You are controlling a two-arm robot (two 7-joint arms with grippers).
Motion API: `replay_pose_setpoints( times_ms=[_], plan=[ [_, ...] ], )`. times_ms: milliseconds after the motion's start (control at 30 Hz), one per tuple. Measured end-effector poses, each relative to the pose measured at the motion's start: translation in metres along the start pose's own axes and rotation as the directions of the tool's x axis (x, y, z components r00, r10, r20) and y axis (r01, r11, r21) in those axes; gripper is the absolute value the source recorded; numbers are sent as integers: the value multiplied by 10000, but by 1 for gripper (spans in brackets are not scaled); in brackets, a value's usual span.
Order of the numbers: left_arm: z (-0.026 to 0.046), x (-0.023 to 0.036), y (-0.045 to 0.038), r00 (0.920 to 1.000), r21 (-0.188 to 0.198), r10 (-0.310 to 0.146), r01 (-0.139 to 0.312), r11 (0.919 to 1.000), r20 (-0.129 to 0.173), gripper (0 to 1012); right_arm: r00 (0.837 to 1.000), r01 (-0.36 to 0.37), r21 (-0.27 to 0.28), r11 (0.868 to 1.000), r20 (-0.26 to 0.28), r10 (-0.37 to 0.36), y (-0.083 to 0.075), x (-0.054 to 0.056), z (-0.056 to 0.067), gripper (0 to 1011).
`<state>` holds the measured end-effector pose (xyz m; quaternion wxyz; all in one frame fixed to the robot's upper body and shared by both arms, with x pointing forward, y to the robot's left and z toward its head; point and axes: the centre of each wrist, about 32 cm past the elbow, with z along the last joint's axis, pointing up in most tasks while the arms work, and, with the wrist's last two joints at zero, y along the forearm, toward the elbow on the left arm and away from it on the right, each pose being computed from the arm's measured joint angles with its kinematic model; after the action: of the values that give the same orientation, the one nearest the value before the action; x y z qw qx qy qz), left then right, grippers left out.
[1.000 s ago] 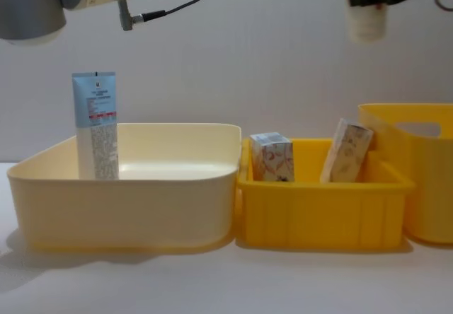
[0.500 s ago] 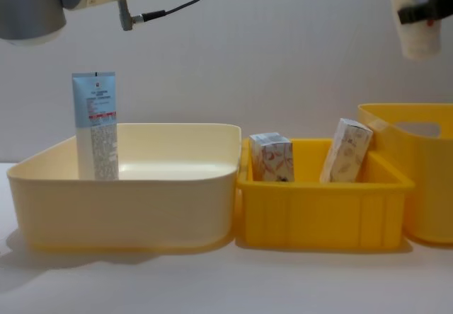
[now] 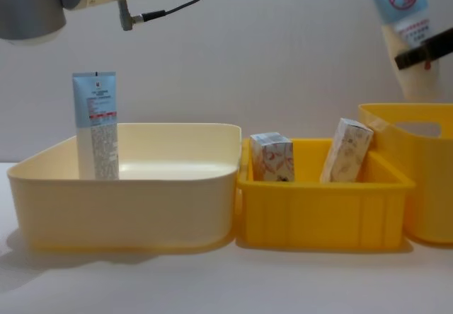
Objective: Bimanual collaborative sorting of washing and personal care products
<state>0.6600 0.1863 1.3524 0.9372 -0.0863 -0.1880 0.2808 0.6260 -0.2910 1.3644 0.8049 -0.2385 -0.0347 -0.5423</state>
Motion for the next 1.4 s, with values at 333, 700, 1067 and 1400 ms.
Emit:
replay_pose_setpoints(
  times_ms=[333, 700, 1067, 1400],
  plan=[
    [0, 0, 0, 10000, -1, 1, -1, 10000, -1, 1003, 9992, 406, -723, 9966, 9, -407, 50, -65, -47, 532],
    [0, 0, 0, 10000, 0, 0, 0, 10000, 0, 1003, 9978, 655, -1093, 9918, 42, -654, 71, -94, -81, 824],
    [0, 0, 0, 10000, 0, 0, 0, 10000, 0, 1003, 9971, 758, -1233, 9895, 63, -756, 78, -102, -93, 1001],
    [0, 0, 0, 10000, 0, 1, -1, 10000, -1, 1003, 9969, 787, -1291, 9885, 69, -784, 83, -108, -99, 1001]
  ],
)
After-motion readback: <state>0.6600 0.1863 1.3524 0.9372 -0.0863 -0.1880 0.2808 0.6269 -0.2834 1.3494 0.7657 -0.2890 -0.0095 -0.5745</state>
